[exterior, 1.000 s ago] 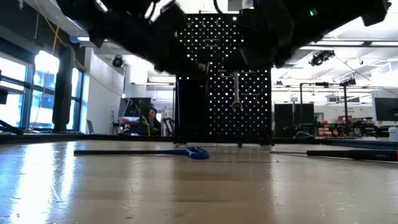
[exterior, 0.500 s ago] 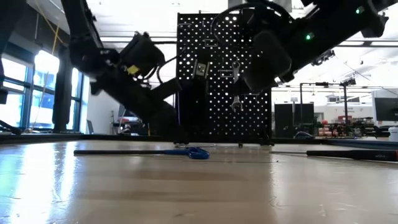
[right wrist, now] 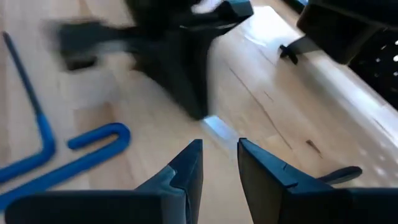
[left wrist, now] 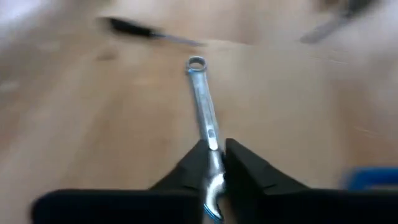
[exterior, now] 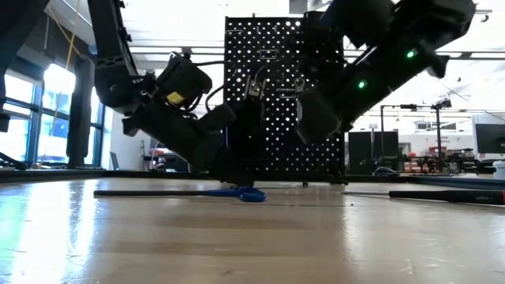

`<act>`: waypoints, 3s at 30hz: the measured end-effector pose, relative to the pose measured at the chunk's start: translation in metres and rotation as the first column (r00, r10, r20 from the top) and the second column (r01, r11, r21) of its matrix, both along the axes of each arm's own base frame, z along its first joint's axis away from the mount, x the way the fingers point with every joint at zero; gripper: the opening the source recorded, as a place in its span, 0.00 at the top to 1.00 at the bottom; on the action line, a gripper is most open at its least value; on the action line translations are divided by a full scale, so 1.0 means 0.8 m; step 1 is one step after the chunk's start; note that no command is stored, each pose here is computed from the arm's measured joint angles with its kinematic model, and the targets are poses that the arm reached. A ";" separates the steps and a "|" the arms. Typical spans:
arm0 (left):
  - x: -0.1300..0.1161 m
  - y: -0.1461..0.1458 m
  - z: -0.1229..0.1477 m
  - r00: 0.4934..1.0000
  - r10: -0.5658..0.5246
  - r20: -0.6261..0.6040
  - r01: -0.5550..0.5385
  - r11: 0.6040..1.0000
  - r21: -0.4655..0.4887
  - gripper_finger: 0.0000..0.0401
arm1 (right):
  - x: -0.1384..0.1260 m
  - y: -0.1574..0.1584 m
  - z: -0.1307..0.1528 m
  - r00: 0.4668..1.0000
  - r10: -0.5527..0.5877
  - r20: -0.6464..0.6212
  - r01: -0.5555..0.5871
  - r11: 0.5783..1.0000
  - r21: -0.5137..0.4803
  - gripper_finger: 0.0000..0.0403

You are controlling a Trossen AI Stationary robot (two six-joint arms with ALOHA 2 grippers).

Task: Hang tools onto peg board
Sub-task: Hang the wrench on the pegboard

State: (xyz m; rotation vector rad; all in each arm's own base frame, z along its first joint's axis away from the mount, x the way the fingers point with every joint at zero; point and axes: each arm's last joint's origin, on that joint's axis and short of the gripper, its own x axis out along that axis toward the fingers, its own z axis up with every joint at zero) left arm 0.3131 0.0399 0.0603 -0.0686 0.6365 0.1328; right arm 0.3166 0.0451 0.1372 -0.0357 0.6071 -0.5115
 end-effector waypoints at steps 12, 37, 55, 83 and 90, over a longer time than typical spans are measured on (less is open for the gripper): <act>0.000 -0.025 -0.001 0.976 -0.219 0.008 0.219 0.974 -0.050 1.00 | -0.006 -0.023 -0.028 0.988 0.105 -0.115 -0.084 0.982 0.169 0.76; 0.001 -0.031 -0.001 0.973 -0.229 0.008 0.230 0.973 -0.029 1.00 | -0.049 -0.004 -0.053 0.976 0.210 0.065 -0.217 0.968 0.125 0.94; 0.003 -0.031 0.000 0.975 -0.222 0.019 0.222 0.975 -0.030 1.00 | -0.048 -0.015 -0.055 0.970 0.237 0.047 -0.241 0.955 0.170 0.96; 0.003 -0.026 0.040 0.972 -0.218 0.083 0.217 0.976 0.023 0.88 | -0.038 -0.013 -0.080 0.975 0.223 0.024 -0.223 0.956 0.189 0.96; 0.003 -0.027 0.058 0.967 -0.230 0.113 0.225 0.973 0.055 0.70 | -0.038 -0.014 -0.080 0.975 0.220 0.031 -0.222 0.959 0.174 0.96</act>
